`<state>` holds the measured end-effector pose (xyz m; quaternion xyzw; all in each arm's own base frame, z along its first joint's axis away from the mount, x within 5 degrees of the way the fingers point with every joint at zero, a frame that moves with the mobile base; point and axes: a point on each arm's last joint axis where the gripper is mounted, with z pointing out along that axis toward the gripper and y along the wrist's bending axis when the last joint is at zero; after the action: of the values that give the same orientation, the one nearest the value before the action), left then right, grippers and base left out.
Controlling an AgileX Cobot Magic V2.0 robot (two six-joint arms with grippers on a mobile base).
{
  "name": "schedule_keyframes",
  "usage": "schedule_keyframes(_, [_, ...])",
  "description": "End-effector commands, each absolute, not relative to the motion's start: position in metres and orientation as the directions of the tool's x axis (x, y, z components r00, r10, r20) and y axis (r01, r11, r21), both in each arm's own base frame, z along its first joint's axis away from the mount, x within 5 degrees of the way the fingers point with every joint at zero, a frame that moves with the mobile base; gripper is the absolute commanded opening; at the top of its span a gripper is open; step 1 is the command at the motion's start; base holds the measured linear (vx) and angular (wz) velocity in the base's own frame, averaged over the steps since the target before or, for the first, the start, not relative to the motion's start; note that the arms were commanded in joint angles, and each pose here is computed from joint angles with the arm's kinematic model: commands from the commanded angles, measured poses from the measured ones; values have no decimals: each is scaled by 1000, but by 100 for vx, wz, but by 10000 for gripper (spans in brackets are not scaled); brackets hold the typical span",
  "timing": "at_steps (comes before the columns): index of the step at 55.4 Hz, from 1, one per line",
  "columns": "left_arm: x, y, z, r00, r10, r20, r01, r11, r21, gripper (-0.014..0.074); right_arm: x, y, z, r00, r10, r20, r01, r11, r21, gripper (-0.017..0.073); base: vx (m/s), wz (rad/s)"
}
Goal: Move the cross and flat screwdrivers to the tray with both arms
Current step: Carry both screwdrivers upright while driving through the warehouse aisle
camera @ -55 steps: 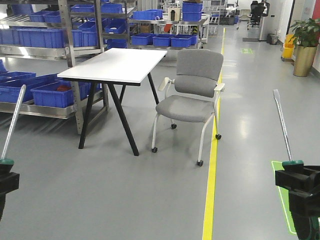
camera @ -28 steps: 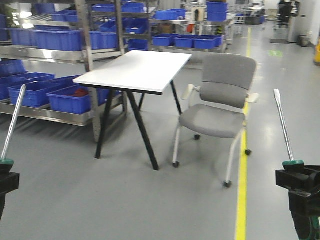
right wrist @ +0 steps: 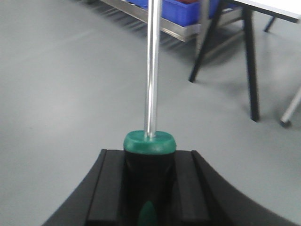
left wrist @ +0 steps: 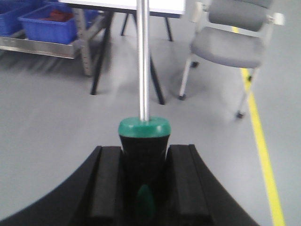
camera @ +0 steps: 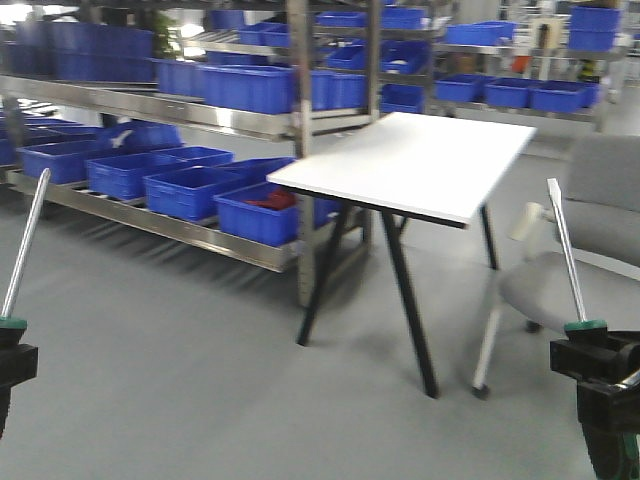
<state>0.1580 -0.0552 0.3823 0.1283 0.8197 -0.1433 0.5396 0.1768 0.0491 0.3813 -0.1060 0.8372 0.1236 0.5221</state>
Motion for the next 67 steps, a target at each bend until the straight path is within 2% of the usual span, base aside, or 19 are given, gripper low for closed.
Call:
schedule_keyframes(1, [157,-54,402,-279,-12,-960,358,927,-116,-3,176,48,401,-323,-14,-946,-301,949,89,-8,57,55])
schedule_keyframes(67, [156,-54,402,-278,-12,-961,358,927,-115,-3,176,48,400,-330,-14,-944,-303,949,92,-8,58,56])
